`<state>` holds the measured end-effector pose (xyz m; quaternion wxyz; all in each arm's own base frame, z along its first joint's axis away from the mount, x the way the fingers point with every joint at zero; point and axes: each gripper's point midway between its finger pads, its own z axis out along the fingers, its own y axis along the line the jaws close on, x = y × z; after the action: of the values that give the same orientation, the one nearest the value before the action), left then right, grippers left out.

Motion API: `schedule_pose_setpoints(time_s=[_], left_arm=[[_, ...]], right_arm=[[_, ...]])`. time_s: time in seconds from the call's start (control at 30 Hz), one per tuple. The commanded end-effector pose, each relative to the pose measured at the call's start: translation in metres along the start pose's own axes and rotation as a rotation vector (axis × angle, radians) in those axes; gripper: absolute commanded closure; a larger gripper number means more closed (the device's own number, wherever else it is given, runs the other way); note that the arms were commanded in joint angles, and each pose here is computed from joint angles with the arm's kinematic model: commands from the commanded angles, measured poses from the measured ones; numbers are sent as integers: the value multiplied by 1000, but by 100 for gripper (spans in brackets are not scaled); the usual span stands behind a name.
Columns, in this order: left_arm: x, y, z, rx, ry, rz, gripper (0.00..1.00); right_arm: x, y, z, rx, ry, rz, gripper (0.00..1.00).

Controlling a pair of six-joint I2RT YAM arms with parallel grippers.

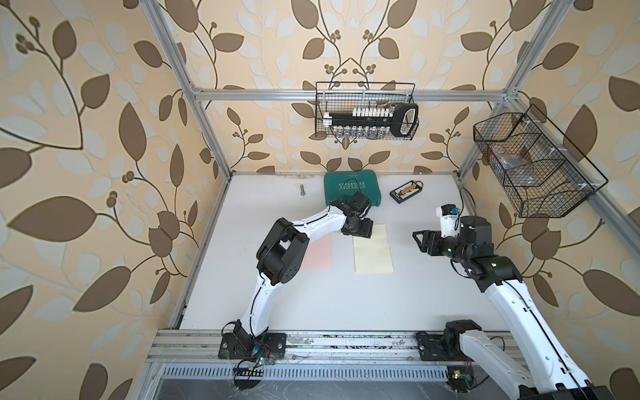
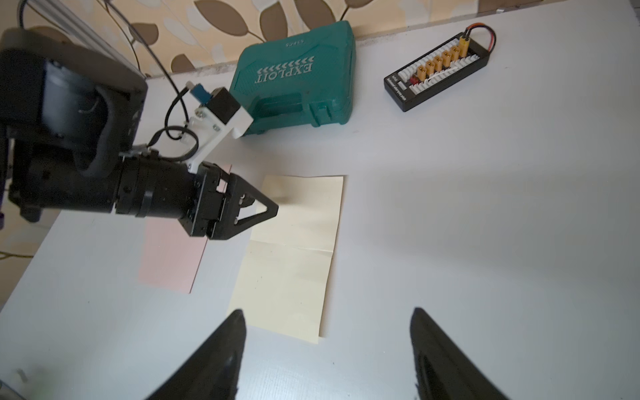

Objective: Fold the letter paper in half and place it into the envelope
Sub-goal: Fold the letter paper at the center of the board.

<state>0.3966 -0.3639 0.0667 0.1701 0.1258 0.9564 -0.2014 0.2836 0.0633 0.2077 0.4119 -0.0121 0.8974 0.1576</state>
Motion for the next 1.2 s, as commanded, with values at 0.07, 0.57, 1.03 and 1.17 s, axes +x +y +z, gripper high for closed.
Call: schedule_pose_setpoints(time_s=[0.07,0.57,1.03,1.17], left_arm=[[-12,-5,0,5,-13,7,35],[-24,19,9,5,-19,-44,41],[-1,35,38,21,90,-80,45],[8,42,43,-3,116,-71,46]], right_arm=[[2,15,-3,-23,89,-157,14],[-8,25,9,44,151,-375,44],[5,63,26,49,250,-681,14],[12,69,27,51,262,-750,8]])
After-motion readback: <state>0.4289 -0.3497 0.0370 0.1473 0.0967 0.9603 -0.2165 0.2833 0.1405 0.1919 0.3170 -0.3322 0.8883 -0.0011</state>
